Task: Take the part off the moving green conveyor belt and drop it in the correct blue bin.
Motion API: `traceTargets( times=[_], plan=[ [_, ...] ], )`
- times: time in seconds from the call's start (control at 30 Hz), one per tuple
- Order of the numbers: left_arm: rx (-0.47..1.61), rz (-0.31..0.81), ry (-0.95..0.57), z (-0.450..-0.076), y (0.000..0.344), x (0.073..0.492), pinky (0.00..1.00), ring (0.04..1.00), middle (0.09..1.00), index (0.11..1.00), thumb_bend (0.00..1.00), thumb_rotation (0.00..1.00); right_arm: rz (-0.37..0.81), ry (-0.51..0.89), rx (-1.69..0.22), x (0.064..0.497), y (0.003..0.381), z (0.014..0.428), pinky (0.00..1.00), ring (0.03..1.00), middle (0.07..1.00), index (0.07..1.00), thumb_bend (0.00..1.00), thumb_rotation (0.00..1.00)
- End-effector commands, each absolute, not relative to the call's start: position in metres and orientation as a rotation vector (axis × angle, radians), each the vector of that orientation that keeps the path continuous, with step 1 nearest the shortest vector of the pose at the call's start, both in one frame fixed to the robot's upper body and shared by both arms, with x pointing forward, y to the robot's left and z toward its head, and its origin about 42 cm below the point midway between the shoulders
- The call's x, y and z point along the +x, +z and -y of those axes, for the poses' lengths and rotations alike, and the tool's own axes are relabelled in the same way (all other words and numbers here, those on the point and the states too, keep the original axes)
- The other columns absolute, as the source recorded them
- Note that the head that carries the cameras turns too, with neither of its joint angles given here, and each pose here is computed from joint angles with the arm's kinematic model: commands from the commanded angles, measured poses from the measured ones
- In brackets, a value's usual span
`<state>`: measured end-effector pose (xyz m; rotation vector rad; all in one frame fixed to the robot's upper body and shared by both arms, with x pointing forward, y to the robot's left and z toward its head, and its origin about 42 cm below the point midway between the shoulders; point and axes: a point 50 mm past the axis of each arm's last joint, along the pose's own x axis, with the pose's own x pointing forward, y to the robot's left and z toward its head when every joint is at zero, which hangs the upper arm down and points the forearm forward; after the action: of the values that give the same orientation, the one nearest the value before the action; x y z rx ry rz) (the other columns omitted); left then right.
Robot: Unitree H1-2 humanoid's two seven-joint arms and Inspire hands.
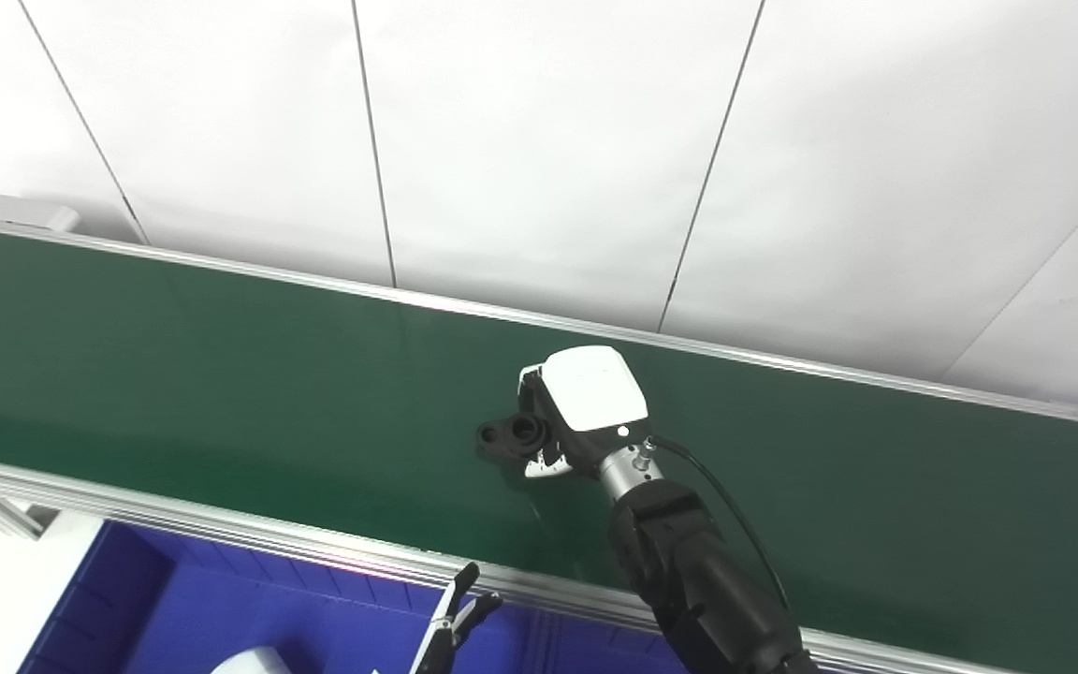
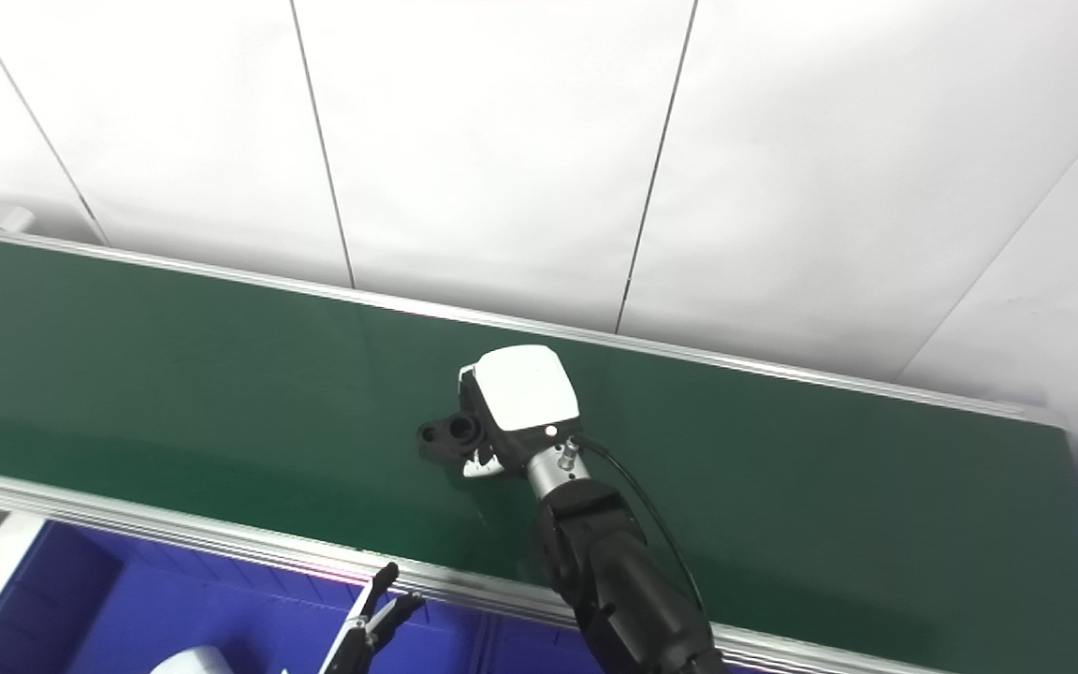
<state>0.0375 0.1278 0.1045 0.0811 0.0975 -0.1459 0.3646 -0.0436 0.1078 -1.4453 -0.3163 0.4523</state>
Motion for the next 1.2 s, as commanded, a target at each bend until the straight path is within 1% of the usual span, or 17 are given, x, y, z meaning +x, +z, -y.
traceTargets(
  times=[0.0, 0.13, 0.17, 0.27, 0.4, 0.47, 0.5, 0.53, 0.6, 0.67, 0.7, 0.77, 0.8, 0.83, 0.9, 1.03, 1.17],
  plan=[
    [-0.019, -0.043, -0.202, -0.093, 0.124, 0.035, 0.96, 0.930, 0.903, 1.000, 0.47, 1.00, 0.179, 0.516, -1.502, 0.351, 0.076, 0.054, 0.08, 0.139, 0.219, 0.487, 0.52, 0.11],
    [-0.015, -0.039, -0.208, -0.096, 0.125, 0.035, 0.96, 0.923, 0.898, 1.000, 0.45, 1.00, 0.190, 0.500, -1.469, 0.347, 0.079, 0.055, 0.09, 0.146, 0.230, 0.485, 0.51, 0.11],
    [-0.015, -0.037, -0.208, -0.097, 0.126, 0.036, 0.93, 0.913, 0.895, 1.000, 0.44, 1.00, 0.201, 0.494, -1.455, 0.345, 0.082, 0.054, 0.09, 0.145, 0.228, 0.483, 0.51, 0.11],
    [-0.003, -0.035, -0.205, -0.100, 0.127, 0.037, 0.88, 0.894, 0.893, 1.000, 0.44, 1.00, 0.248, 0.474, -1.407, 0.338, 0.092, 0.054, 0.08, 0.140, 0.222, 0.480, 0.52, 0.11],
    [-0.001, -0.027, -0.202, -0.107, 0.128, 0.040, 0.85, 0.884, 0.889, 1.000, 0.45, 1.00, 0.329, 0.481, -1.398, 0.322, 0.115, 0.054, 0.08, 0.134, 0.210, 0.483, 0.52, 0.12],
    [-0.001, -0.037, -0.207, -0.113, 0.129, 0.041, 0.87, 0.890, 0.900, 1.000, 0.47, 1.00, 0.369, 0.489, -1.382, 0.312, 0.130, 0.059, 0.09, 0.138, 0.214, 0.484, 0.52, 0.12],
    [-0.004, -0.043, -0.208, -0.116, 0.130, 0.042, 0.91, 0.910, 0.913, 1.000, 0.48, 1.00, 0.383, 0.497, -1.385, 0.307, 0.136, 0.062, 0.10, 0.147, 0.221, 0.484, 0.51, 0.12],
    [-0.002, -0.045, -0.209, -0.119, 0.131, 0.042, 0.92, 0.913, 0.915, 1.000, 0.48, 1.00, 0.393, 0.506, -1.392, 0.303, 0.142, 0.064, 0.10, 0.148, 0.222, 0.484, 0.51, 0.12],
    [0.009, -0.042, -0.214, -0.125, 0.134, 0.044, 0.95, 0.922, 0.920, 1.000, 0.46, 1.00, 0.408, 0.514, -1.407, 0.298, 0.150, 0.065, 0.11, 0.155, 0.228, 0.484, 0.51, 0.12],
    [0.025, -0.036, -0.224, -0.131, 0.136, 0.045, 0.96, 0.927, 0.923, 1.000, 0.42, 1.00, 0.425, 0.516, -1.401, 0.288, 0.158, 0.070, 0.11, 0.164, 0.235, 0.484, 0.52, 0.12],
    [0.026, -0.036, -0.227, -0.134, 0.137, 0.046, 0.99, 0.938, 0.926, 1.000, 0.42, 1.00, 0.422, 0.524, -1.397, 0.283, 0.163, 0.074, 0.13, 0.180, 0.250, 0.485, 0.51, 0.12],
    [0.018, -0.037, -0.227, -0.140, 0.139, 0.048, 1.00, 0.937, 0.923, 1.000, 0.48, 1.00, 0.428, 0.536, -1.389, 0.273, 0.172, 0.078, 0.12, 0.178, 0.245, 0.484, 0.52, 0.12],
    [0.023, -0.039, -0.225, -0.144, 0.140, 0.049, 1.00, 0.936, 0.923, 1.000, 0.49, 1.00, 0.434, 0.546, -1.393, 0.265, 0.177, 0.082, 0.12, 0.178, 0.244, 0.483, 0.52, 0.12],
    [0.028, -0.040, -0.224, -0.147, 0.141, 0.051, 1.00, 0.941, 0.919, 1.000, 0.54, 1.00, 0.437, 0.554, -1.397, 0.260, 0.180, 0.084, 0.12, 0.176, 0.244, 0.483, 0.52, 0.12],
    [0.046, -0.047, -0.220, -0.153, 0.142, 0.053, 1.00, 0.948, 0.918, 1.000, 0.57, 1.00, 0.431, 0.579, -1.414, 0.249, 0.184, 0.092, 0.11, 0.170, 0.241, 0.484, 0.52, 0.12],
    [0.014, -0.063, -0.222, -0.165, 0.146, 0.058, 1.00, 0.984, 0.943, 1.000, 0.62, 1.00, 0.352, 0.627, -1.513, 0.227, 0.177, 0.109, 0.08, 0.138, 0.217, 0.484, 0.52, 0.12],
    [0.008, -0.071, -0.229, -0.174, 0.149, 0.062, 1.00, 0.999, 0.962, 1.000, 0.64, 1.00, 0.201, 0.731, -1.570, 0.203, 0.169, 0.123, 0.06, 0.111, 0.193, 0.485, 0.52, 0.12]
  ],
)
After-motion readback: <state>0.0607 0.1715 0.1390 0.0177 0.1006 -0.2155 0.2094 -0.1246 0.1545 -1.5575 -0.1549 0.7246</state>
